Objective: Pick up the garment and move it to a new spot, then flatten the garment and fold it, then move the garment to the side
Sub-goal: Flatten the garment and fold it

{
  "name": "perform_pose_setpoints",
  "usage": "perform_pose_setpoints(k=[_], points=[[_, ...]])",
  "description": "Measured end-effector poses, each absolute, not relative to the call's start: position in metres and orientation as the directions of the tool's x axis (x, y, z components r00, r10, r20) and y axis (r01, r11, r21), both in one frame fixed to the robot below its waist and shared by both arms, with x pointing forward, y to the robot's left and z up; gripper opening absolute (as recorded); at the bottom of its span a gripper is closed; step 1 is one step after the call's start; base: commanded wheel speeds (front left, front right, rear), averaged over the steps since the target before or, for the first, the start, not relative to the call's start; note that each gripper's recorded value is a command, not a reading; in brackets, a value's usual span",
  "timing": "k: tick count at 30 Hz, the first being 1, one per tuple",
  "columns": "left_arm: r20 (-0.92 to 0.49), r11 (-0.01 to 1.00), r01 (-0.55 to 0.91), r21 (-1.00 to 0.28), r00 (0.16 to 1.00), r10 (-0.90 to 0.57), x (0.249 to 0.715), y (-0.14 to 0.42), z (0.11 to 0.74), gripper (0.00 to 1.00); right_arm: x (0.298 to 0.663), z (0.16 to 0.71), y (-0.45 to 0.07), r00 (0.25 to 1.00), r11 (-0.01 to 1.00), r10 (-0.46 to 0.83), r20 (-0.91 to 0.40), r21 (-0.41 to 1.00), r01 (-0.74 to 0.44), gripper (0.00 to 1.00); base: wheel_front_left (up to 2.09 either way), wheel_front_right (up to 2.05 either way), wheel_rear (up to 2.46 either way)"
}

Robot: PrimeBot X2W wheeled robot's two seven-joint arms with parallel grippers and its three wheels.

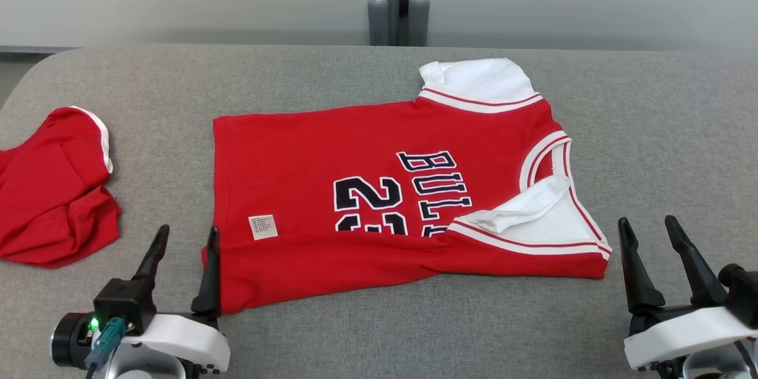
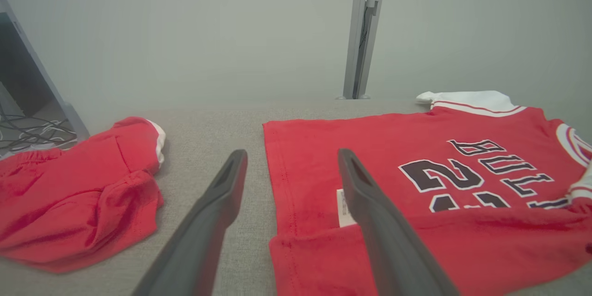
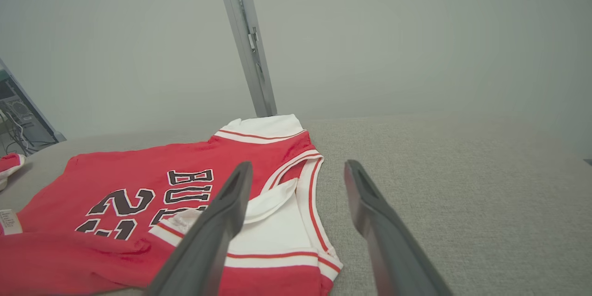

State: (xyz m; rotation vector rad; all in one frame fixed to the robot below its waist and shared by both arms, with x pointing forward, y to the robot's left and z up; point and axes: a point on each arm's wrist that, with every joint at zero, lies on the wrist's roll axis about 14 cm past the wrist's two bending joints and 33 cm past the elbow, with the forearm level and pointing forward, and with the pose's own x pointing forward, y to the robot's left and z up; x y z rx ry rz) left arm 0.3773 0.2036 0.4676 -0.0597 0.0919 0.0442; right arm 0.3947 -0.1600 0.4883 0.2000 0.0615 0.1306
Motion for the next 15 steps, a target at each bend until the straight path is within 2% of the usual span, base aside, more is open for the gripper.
perform_pose_setpoints(k=[15], points=[[-0.351,0.995,-0.026,-0.098,0.936,-0.010,0.369,0.190,0.394,1.00,0.411,0.413,-0.154,0.941,0.973,0.179,-0.286,0.196,-0.125,1.00,0.00,0.00,0.00]])
